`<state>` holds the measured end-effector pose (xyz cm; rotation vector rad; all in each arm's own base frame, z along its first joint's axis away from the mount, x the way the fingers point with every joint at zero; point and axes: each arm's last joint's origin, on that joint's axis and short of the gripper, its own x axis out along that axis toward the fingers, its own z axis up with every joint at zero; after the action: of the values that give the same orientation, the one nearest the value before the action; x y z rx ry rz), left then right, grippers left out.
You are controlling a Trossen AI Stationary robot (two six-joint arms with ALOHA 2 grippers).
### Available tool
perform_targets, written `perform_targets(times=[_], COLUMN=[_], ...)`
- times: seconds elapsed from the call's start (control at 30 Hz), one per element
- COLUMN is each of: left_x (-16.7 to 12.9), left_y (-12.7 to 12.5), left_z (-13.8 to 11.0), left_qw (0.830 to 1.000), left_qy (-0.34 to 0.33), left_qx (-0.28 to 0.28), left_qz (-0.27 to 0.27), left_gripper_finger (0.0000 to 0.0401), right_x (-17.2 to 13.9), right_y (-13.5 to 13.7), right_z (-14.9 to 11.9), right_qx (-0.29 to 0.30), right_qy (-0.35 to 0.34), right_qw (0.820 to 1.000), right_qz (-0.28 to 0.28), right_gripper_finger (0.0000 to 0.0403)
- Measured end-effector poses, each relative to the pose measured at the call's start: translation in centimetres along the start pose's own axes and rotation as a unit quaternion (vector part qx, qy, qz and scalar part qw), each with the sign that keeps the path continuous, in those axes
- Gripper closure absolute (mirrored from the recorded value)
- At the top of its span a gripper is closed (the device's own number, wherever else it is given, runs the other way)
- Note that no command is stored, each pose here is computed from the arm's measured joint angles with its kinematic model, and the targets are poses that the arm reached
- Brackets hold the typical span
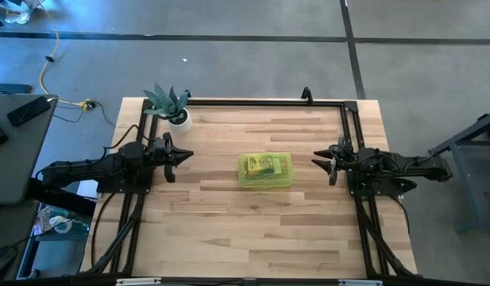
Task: Pack school essentials
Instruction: Return to Home Position
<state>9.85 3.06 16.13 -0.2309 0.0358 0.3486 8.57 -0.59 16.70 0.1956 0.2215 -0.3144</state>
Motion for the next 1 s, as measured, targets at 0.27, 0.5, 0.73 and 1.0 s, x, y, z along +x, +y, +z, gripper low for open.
perform_targets(times=[0.27, 0.5, 0.73, 1.0], left_x=[0.00, 0.00, 0.00, 0.00], left_y=[0.00, 0.00, 0.00, 0.00], left_z=[0.00, 0.00, 0.00, 0.00], left_qw=[1.000, 1.000, 1.000, 1.000], left_qy=[0.000, 0.000, 0.000, 0.000], left_qx=[0.000, 0.000, 0.000, 0.000], left_qz=[0.000, 0.000, 0.000, 0.000], left_gripper_finger=[0.0396, 0.0396, 0.0396, 0.0396], right_x=[0.00, 0.00, 0.00, 0.00], right_y=[0.00, 0.00, 0.00, 0.00], right_z=[0.00, 0.00, 0.00, 0.00], right_qx=[0.009, 0.008, 0.008, 0.008], right_qy=[0.000, 0.000, 0.000, 0.000], right_qw=[1.000, 1.000, 1.000, 1.000], right_qz=[0.000, 0.000, 0.000, 0.000], right_gripper_finger=[0.0254, 0.0254, 0.0253, 0.0253])
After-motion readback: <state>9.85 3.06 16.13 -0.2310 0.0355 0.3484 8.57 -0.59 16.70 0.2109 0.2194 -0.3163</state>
